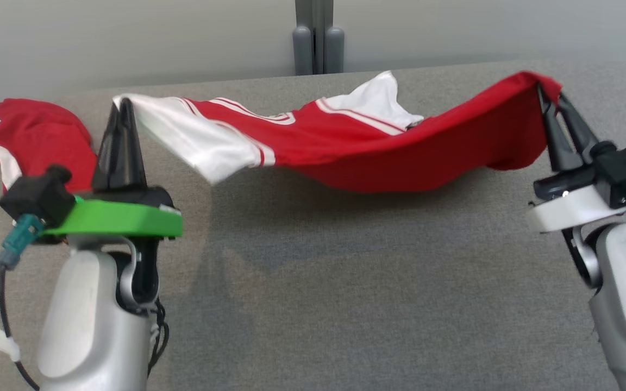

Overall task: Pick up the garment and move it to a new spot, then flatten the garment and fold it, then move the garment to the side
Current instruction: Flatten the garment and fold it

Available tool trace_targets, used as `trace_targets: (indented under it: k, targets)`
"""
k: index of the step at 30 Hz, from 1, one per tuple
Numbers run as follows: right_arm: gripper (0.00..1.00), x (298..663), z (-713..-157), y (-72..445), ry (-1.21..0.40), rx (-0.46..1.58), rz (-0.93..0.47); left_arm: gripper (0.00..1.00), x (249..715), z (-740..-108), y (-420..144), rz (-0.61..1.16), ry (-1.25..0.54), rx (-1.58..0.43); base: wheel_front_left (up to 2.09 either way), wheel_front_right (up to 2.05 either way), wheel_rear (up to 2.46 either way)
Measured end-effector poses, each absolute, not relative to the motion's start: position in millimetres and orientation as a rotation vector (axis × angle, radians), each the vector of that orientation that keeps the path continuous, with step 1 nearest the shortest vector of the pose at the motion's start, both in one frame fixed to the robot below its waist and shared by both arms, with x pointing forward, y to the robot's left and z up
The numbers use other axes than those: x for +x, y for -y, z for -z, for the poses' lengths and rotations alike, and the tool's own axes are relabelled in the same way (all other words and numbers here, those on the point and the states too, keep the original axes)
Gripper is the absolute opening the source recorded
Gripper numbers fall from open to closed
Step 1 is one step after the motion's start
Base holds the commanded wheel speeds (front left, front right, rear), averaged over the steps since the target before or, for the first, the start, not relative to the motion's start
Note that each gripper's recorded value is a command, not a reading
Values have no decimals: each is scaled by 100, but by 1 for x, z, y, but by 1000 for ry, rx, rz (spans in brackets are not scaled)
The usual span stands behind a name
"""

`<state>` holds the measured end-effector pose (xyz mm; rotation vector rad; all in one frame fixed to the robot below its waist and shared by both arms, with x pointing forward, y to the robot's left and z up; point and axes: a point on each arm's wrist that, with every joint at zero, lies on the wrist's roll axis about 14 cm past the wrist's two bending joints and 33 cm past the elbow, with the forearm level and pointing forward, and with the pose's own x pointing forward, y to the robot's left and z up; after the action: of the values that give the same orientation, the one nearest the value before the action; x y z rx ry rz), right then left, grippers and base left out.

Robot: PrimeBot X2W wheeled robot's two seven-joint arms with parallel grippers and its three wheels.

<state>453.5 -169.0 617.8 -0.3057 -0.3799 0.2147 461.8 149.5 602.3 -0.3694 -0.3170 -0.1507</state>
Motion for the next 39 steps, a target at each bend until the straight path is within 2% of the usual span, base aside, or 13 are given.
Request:
trace_targets:
  k: [7,13,18,23,30,36,39]
  targets:
    - [0,444,-707,163,588,-378,-219,0,443,-724,-149,242,584,-412,0,0,0]
    - [0,420,-753,166,671,-375,-184,0,406,-779,-157,261,685,-456,0,0,0]
    - [0,405,-765,167,666,-384,-167,0,383,-806,-159,290,723,-463,0,0,0]
    - [0,412,-757,170,595,-385,-165,0,388,-817,-159,302,697,-392,0,0,0]
    - [0,476,-759,170,533,-402,-181,0,466,-816,-155,321,569,-319,0,0,0]
    - [0,558,-759,161,494,-454,-206,0,554,-818,-160,298,507,-264,0,0,0]
    - [0,597,-762,165,506,-486,-185,0,590,-829,-169,257,541,-202,0,0,0]
